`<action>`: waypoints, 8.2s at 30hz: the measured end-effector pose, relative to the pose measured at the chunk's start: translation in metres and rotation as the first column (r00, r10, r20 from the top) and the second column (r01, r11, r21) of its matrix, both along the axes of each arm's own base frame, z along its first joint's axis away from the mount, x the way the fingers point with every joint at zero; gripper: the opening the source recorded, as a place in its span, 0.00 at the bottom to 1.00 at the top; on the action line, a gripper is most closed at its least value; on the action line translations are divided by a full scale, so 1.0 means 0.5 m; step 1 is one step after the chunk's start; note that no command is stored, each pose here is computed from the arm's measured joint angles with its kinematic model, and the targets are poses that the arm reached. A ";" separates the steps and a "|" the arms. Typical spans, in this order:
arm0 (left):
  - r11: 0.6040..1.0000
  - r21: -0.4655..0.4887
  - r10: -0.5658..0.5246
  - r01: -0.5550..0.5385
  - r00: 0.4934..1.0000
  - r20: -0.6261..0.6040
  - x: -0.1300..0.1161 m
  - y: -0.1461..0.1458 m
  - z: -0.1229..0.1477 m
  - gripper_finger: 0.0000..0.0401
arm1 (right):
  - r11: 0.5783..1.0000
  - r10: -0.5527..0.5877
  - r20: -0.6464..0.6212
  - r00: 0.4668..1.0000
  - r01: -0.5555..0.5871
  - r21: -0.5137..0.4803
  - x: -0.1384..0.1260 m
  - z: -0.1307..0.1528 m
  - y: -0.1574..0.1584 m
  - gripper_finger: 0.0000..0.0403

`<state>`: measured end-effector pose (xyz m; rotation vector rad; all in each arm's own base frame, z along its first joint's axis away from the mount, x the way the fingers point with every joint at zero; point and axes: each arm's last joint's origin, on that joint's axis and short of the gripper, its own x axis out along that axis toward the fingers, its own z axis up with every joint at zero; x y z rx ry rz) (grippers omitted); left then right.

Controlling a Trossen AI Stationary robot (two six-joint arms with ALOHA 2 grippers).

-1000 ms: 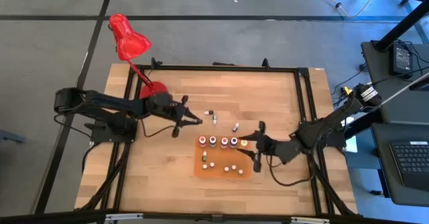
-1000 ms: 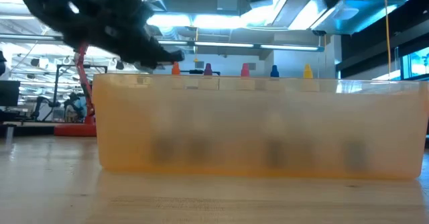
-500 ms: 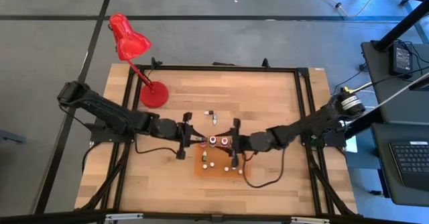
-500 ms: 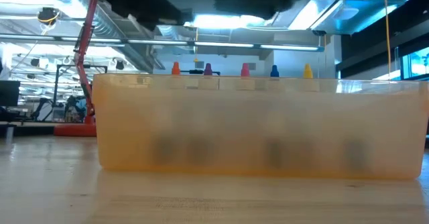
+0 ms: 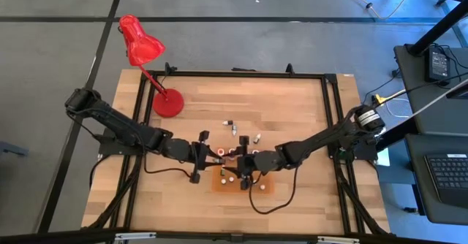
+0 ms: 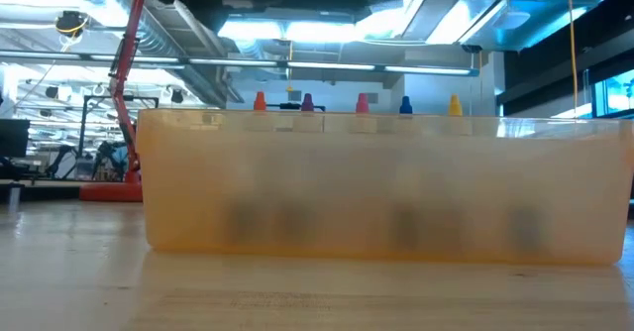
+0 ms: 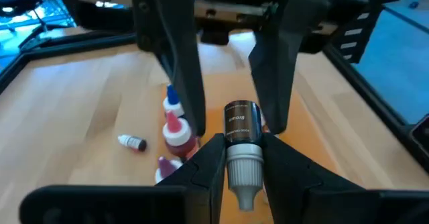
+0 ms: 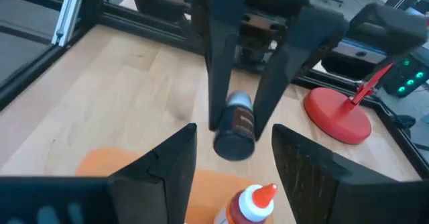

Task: Pick & Place food coloring
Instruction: Put the small brown food coloring bottle into the orange bin

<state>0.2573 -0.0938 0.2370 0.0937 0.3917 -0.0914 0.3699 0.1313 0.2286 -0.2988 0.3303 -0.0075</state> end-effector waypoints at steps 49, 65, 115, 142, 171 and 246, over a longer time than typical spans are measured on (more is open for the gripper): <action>0.994 -0.091 0.065 -0.053 0.987 0.144 -0.090 0.042 0.055 0.44 | 0.985 -0.161 -0.028 0.986 0.159 -0.073 -0.053 0.036 0.038 0.18; 0.945 -0.302 0.079 0.121 0.815 0.574 -0.146 0.059 -0.013 0.44 | 0.959 -0.213 0.263 0.941 0.253 -0.129 -0.024 0.067 0.055 0.19; 0.973 -0.222 0.102 0.058 0.756 0.646 -0.143 0.071 0.001 0.41 | 0.997 -0.020 0.471 0.882 0.051 -0.054 0.065 0.055 -0.084 0.20; 0.973 -0.230 0.147 0.012 0.738 0.659 -0.133 0.110 0.004 0.26 | 0.997 -0.041 0.466 0.884 0.067 -0.040 0.073 0.054 -0.119 0.20; 0.987 -0.129 -0.023 0.100 0.868 0.497 -0.100 0.094 0.009 0.13 | 0.978 -0.159 0.159 0.974 0.178 -0.114 -0.040 0.101 0.002 0.49; 0.994 -0.041 -0.113 0.105 0.940 -0.322 0.184 -0.093 -0.170 0.18 | 0.905 -0.279 -0.266 0.923 0.346 0.248 -0.236 0.122 0.039 0.49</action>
